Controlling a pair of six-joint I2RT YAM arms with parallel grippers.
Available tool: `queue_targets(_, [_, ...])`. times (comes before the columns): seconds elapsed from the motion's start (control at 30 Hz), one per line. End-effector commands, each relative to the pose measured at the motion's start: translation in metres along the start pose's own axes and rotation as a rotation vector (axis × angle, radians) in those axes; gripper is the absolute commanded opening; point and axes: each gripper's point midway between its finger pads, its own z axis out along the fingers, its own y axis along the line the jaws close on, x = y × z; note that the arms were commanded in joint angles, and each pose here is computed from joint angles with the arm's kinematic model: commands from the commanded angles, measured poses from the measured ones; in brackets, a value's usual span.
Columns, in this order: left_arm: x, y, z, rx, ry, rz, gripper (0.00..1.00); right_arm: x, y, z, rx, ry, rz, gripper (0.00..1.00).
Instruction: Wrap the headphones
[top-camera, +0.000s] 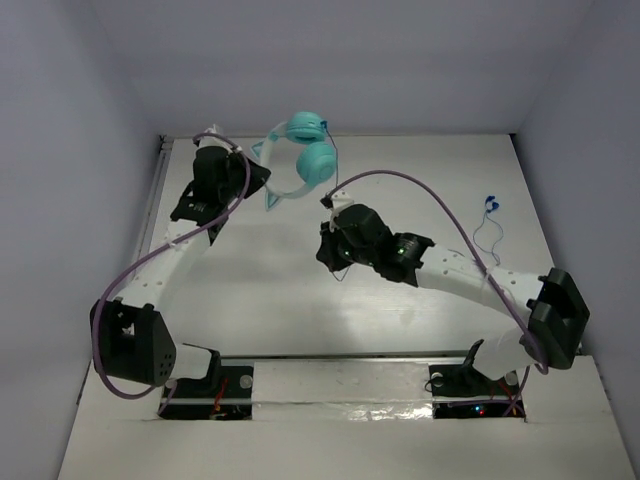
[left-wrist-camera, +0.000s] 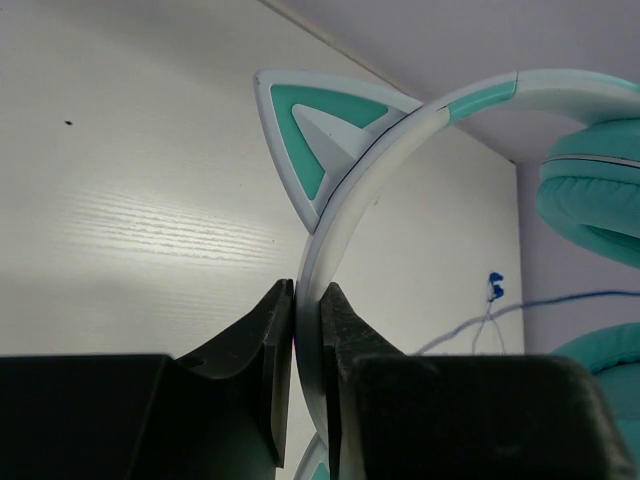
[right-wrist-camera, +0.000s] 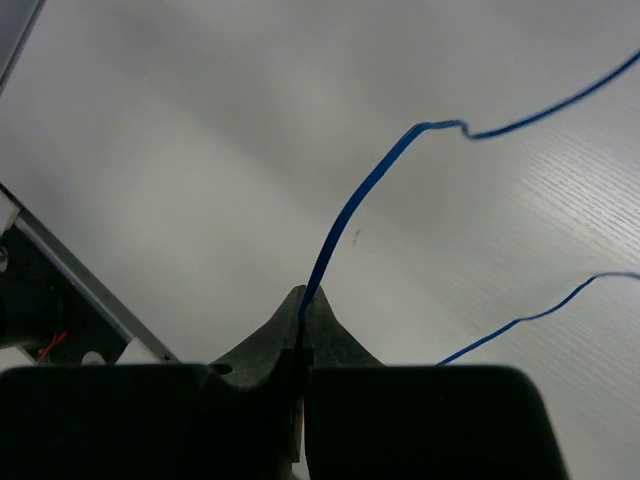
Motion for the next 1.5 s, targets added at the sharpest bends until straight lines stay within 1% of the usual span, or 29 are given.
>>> queue_targets(0.0, [-0.024, -0.017, -0.006, 0.002, -0.177, 0.065, 0.00, -0.019, 0.012, -0.032, 0.065, -0.009, -0.101, 0.00])
queue_targets(0.1, [-0.003, -0.005, 0.002, -0.057, -0.151, 0.115, 0.00, -0.024, 0.026, -0.041, 0.047, 0.003, -0.143, 0.00])
queue_targets(0.13, [0.006, -0.007, 0.004, -0.058, -0.135, 0.131, 0.00, -0.028, 0.027, -0.047, 0.054, 0.015, -0.161, 0.00])
queue_targets(0.23, [0.020, 0.005, 0.008, -0.093, -0.110, 0.175, 0.00, -0.023, 0.032, -0.054, 0.044, 0.072, -0.198, 0.00])
queue_targets(0.33, [0.033, 0.014, 0.010, -0.124, -0.093, 0.226, 0.00, -0.036, 0.043, -0.063, -0.001, 0.040, -0.203, 0.00])
queue_targets(0.43, [0.049, 0.010, 0.010, -0.093, -0.056, 0.264, 0.00, -0.055, 0.050, -0.072, -0.023, -0.015, -0.210, 0.00])
queue_targets(0.47, [0.060, 0.004, 0.009, -0.069, -0.033, 0.284, 0.00, -0.059, 0.050, -0.073, -0.017, -0.029, -0.216, 0.00])
queue_targets(0.5, [0.061, 0.004, 0.008, -0.061, -0.024, 0.293, 0.00, -0.067, 0.049, -0.075, 0.000, -0.054, -0.219, 0.00])
queue_targets(0.67, [0.092, -0.004, 0.001, 0.000, 0.067, 0.386, 0.00, -0.080, 0.042, -0.074, 0.063, -0.059, -0.273, 0.00])
queue_targets(0.8, [0.110, -0.005, -0.009, 0.050, 0.128, 0.404, 0.00, -0.093, 0.026, -0.078, 0.164, -0.089, -0.300, 0.00])
queue_targets(0.87, [0.119, -0.004, -0.014, 0.062, 0.157, 0.410, 0.00, -0.096, 0.025, -0.081, 0.174, -0.090, -0.315, 0.00])
queue_targets(1.1, [0.126, -0.017, -0.036, 0.147, 0.218, 0.429, 0.00, -0.106, 0.000, -0.088, 0.274, -0.119, -0.315, 0.00])
queue_targets(1.17, [0.122, -0.024, -0.040, 0.173, 0.213, 0.441, 0.00, -0.108, -0.009, -0.092, 0.321, -0.126, -0.315, 0.00])
queue_targets(1.2, [0.128, -0.023, -0.045, 0.171, 0.245, 0.452, 0.00, -0.107, -0.012, -0.093, 0.336, -0.127, -0.316, 0.00])
queue_targets(1.27, [0.124, -0.029, -0.048, 0.183, 0.253, 0.476, 0.00, -0.107, -0.018, -0.099, 0.365, -0.132, -0.315, 0.01])
queue_targets(1.3, [0.128, -0.025, -0.050, 0.168, 0.283, 0.488, 0.00, -0.106, -0.020, -0.101, 0.374, -0.131, -0.312, 0.01])
queue_targets(1.37, [0.123, -0.027, -0.052, 0.163, 0.287, 0.529, 0.00, -0.103, -0.027, -0.110, 0.401, -0.131, -0.300, 0.02])
queue_targets(1.47, [0.127, -0.024, -0.055, 0.154, 0.333, 0.564, 0.00, -0.102, -0.034, -0.120, 0.432, -0.146, -0.297, 0.03])
